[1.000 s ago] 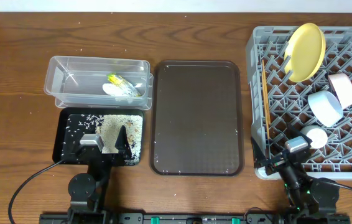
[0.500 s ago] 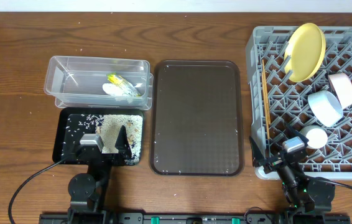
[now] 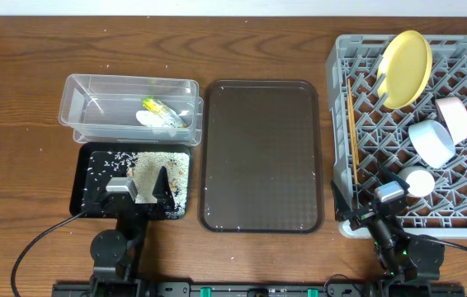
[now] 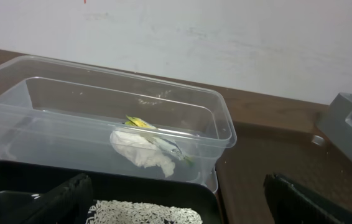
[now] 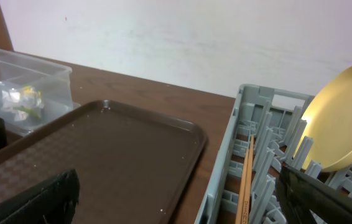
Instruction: Sort waste into correct bins and load items into the dishwasher rack
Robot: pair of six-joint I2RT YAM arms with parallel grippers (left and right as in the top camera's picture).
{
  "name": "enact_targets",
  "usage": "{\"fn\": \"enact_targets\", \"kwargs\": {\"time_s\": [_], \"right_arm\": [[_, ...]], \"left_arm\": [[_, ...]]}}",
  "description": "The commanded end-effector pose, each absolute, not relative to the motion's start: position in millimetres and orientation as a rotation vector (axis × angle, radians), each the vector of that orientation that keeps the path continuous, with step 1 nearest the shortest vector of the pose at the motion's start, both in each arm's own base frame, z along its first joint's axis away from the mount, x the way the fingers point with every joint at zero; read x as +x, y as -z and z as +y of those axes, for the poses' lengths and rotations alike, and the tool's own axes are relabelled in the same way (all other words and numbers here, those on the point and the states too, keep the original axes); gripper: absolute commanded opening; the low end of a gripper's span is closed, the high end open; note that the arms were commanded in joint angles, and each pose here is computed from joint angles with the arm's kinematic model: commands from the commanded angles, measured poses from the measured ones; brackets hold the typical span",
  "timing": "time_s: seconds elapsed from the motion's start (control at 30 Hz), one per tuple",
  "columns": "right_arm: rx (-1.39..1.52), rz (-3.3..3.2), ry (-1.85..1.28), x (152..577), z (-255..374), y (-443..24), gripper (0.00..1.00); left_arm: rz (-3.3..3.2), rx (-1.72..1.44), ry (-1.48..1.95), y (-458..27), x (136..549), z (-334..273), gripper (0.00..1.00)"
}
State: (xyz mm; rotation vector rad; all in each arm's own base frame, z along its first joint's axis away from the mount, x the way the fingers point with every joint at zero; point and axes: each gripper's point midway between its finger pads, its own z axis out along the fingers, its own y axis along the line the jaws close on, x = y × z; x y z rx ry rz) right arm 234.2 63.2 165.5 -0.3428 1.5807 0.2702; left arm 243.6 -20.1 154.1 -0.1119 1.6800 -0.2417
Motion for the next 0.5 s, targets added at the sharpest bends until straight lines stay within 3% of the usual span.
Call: {"fn": "enact_targets", "kwargs": {"time_s": [0.0, 0.47], "right_arm": [[-0.343, 1.578, -0.263, 234.1, 61.9, -165.3, 0.99], [-0.343, 1.578, -0.263, 234.1, 61.9, -165.3, 0.99]], "left_arm": [[1.718, -0.105, 0.229, -139.0, 243.5, -19.7, 0.91], [1.718, -0.105, 0.229, -139.0, 243.5, -19.7, 0.91]]}}
